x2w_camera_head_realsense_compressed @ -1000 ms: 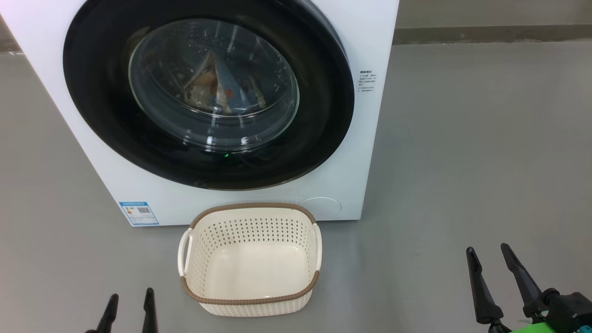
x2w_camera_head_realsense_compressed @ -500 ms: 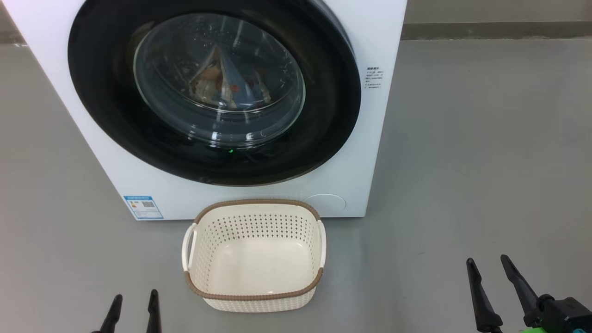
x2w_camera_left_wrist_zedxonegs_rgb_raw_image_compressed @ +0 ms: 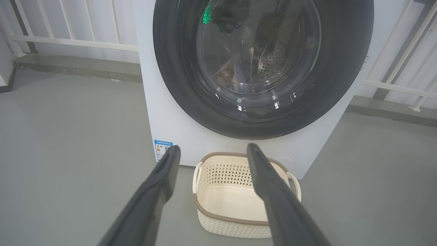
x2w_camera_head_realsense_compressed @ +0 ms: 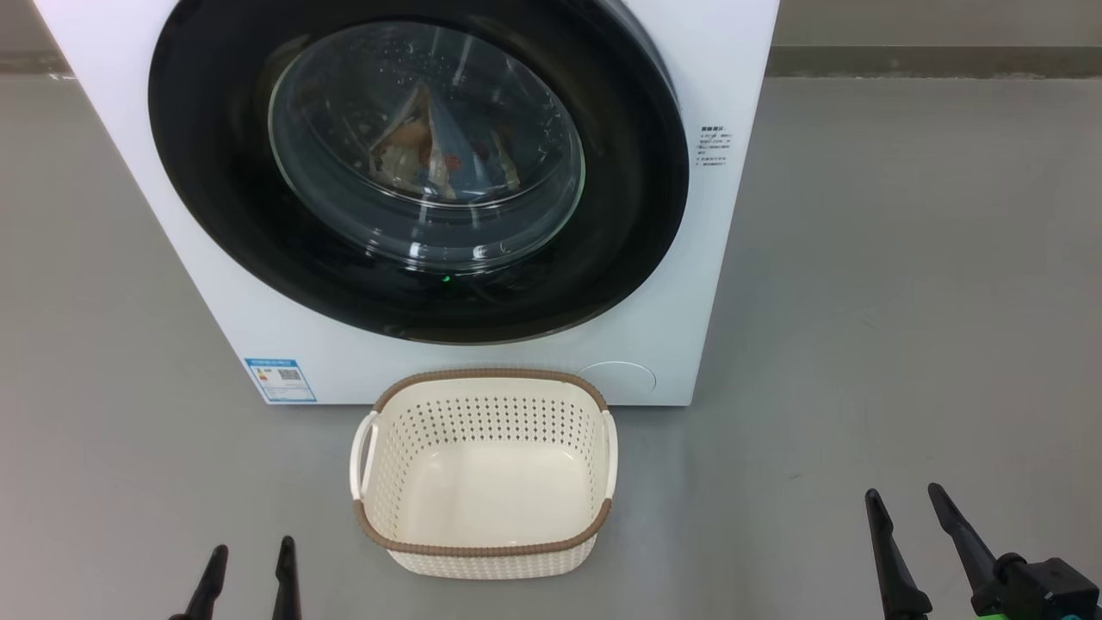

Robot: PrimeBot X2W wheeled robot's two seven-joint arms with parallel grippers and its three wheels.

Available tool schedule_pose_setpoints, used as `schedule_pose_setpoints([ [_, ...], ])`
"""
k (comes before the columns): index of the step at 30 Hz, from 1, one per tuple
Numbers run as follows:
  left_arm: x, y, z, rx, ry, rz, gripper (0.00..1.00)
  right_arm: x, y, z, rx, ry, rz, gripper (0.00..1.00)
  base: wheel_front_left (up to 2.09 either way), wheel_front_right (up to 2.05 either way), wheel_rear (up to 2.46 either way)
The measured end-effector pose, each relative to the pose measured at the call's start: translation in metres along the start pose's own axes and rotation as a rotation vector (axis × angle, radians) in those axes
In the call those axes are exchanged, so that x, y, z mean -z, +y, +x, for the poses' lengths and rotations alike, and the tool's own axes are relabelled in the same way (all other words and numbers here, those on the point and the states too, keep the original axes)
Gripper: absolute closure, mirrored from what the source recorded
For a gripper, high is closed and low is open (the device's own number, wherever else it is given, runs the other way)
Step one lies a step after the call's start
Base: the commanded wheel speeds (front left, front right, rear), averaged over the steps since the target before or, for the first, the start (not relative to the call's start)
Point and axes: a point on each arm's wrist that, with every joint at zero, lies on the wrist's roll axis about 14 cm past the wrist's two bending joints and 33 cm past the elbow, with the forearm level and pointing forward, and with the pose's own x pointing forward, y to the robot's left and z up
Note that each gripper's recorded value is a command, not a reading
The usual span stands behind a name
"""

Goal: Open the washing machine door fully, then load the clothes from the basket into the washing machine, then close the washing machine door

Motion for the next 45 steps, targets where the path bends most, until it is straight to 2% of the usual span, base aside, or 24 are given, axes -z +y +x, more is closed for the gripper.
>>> schedule_pose_setpoints([
  [9,-0.003,0.000,0.000,0.004,-0.010,0.004,0.00,0.001,0.001,0.000,0.001,0.003,0.005,0.00,0.00,0.00,0.00],
  [10,-0.004,0.000,0.000,0.004,-0.011,0.004,1.00,0.001,0.002,0.000,0.001,0.002,0.007,1.00,0.00,0.00,0.00],
  [18,0.029,-0.002,-0.012,-0.025,0.089,-0.051,1.00,0.031,0.001,-0.010,0.021,0.100,0.040,1.00,0.00,0.00,0.00],
  [45,0.031,0.002,-0.002,-0.076,0.112,-0.314,1.00,0.037,-0.013,-0.012,0.122,0.126,0.329,1.00,0.00,0.00,0.00],
])
